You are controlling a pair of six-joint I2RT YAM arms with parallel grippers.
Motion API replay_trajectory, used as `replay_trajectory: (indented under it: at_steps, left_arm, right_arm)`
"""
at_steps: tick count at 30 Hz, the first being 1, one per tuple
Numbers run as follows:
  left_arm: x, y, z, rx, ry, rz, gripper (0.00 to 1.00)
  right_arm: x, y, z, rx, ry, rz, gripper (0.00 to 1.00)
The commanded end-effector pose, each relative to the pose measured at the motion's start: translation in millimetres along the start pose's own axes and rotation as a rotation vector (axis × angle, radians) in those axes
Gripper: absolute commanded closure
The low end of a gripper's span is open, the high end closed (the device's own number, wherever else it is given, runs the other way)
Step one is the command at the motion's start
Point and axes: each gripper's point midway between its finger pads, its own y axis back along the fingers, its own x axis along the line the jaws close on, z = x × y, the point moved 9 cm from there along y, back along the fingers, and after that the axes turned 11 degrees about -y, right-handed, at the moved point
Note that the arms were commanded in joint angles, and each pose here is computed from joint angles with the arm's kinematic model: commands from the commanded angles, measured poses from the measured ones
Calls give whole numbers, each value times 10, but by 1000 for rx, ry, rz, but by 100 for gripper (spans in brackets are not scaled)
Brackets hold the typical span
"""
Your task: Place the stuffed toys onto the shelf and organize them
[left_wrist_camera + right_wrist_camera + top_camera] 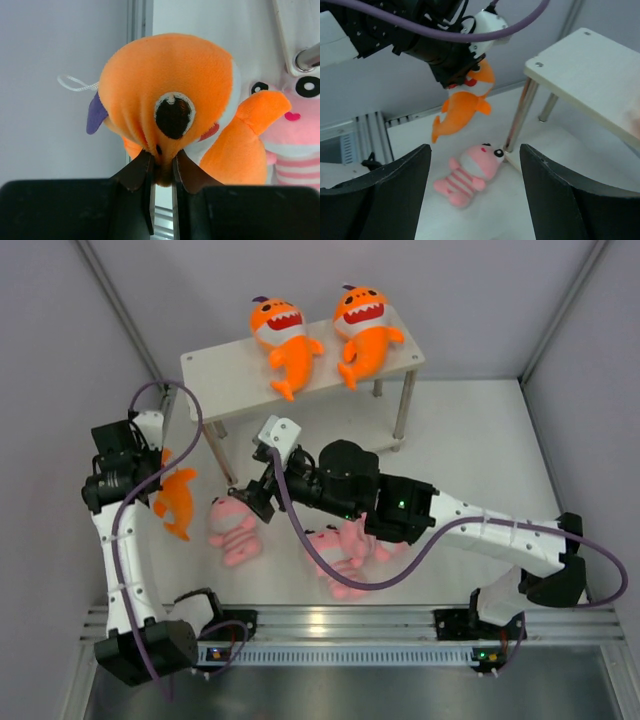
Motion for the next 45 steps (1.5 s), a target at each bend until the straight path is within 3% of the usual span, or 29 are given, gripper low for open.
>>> replay_trajectory:
  at_steps: [1,4,9,15,21,22,25,26,28,29,30,31,32,33,39,45]
  left_arm:
    - [68,498,73,-76,5,36,100]
    - [72,945,207,-228,35,26,100]
    - [41,1673,424,-523,49,-9,100]
    - [-23,2142,488,-671,75,-48,100]
    - [-138,2299,490,-746,100,-132,100]
    - [-152,2321,496,-757,100,-146,100]
    - [-166,2373,502,-776,104,-157,100]
    - [-173,2361,500,-773,105,-165,100]
    - [-182,2354,493,-771,110,-169,98]
    - [-175,2352,489,-769,106,-159,90]
    - [-162,2348,487,-765,108,-146,74]
    - [-146,2350,476,-761,98,-124,49]
    - [-130,2349,472,-758,89,-107,13]
    - [-111,2344,463,-750,89,-84,1]
    - [-29,2355,460,-726,97,-8,1]
    - [-47,2261,416,-694,93,-11,1]
  right_arm:
    - [300,45,116,-113,-87,225,27]
    - [398,-61,-3,-104,-191,265,22]
    - [476,-391,-135,-78,-290,201,3]
    - [526,-546,-92,-91,-374,157,2]
    - [552,-686,-116,-111,-440,142,8]
    - [539,-716,-136,-117,-456,116,12]
    - [475,-754,-87,-155,-501,86,45]
    - [458,-769,-75,-160,-505,84,66]
    - [393,-787,50,-183,-514,79,84]
    - [375,-788,89,-186,-517,81,99]
    - [314,-780,227,-214,-524,81,100]
    - [291,-792,248,-201,-537,82,100]
    - [246,-800,300,-204,-547,81,100]
    - [121,-789,499,-249,-566,71,100]
    - [-425,-915,699,-297,-697,7,100]
    - [-739,-1178,693,-224,-721,13,100]
